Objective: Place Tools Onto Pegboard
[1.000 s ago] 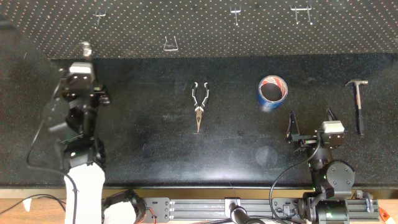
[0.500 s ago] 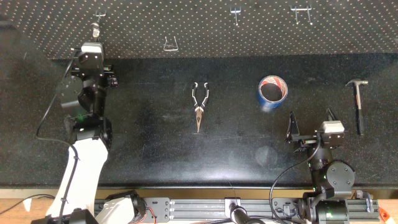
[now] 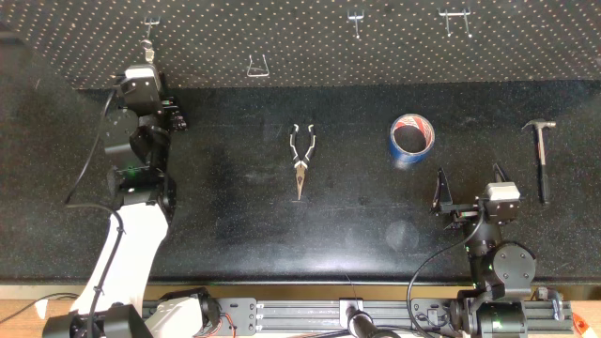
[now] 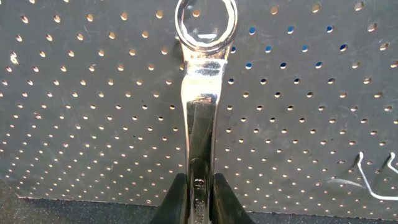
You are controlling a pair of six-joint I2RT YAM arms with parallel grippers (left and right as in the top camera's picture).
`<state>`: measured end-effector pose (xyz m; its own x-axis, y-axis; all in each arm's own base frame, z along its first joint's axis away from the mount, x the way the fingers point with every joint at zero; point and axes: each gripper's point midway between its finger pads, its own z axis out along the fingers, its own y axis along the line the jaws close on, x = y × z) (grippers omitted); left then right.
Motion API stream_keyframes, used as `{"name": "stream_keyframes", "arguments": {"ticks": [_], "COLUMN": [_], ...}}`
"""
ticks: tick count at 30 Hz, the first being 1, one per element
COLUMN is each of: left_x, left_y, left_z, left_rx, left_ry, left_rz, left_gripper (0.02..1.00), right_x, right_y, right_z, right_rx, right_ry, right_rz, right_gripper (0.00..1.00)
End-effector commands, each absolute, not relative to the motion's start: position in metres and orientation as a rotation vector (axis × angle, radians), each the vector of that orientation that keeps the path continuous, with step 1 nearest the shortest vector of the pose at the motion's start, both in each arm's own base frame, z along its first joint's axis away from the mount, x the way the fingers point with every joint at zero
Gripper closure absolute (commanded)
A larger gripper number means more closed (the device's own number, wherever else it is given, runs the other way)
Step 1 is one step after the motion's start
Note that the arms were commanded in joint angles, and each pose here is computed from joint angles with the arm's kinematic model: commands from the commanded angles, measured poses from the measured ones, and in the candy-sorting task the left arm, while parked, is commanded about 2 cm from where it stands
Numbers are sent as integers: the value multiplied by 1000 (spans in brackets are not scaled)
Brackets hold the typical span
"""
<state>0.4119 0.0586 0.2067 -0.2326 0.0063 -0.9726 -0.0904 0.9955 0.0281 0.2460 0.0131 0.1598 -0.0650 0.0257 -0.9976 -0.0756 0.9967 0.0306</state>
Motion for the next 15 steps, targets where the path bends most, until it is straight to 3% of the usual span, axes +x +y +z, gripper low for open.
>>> {"name": "stream_keyframes", "arguments": {"ticks": [1, 15], "left_x": [416, 415], "left_y": [65, 74], "left_z": [224, 220], "left_rx": [-100, -137], "left_ry": [1760, 1774], "left_rz": [119, 161], "left_gripper": [993, 989], "right_x": [245, 245], "right_y": [18, 18], "right_z": [159, 159], "right_rx": [-71, -71], "right_ry": [1633, 1633], "right_rz": [88, 88], "right_gripper": [27, 27]}}
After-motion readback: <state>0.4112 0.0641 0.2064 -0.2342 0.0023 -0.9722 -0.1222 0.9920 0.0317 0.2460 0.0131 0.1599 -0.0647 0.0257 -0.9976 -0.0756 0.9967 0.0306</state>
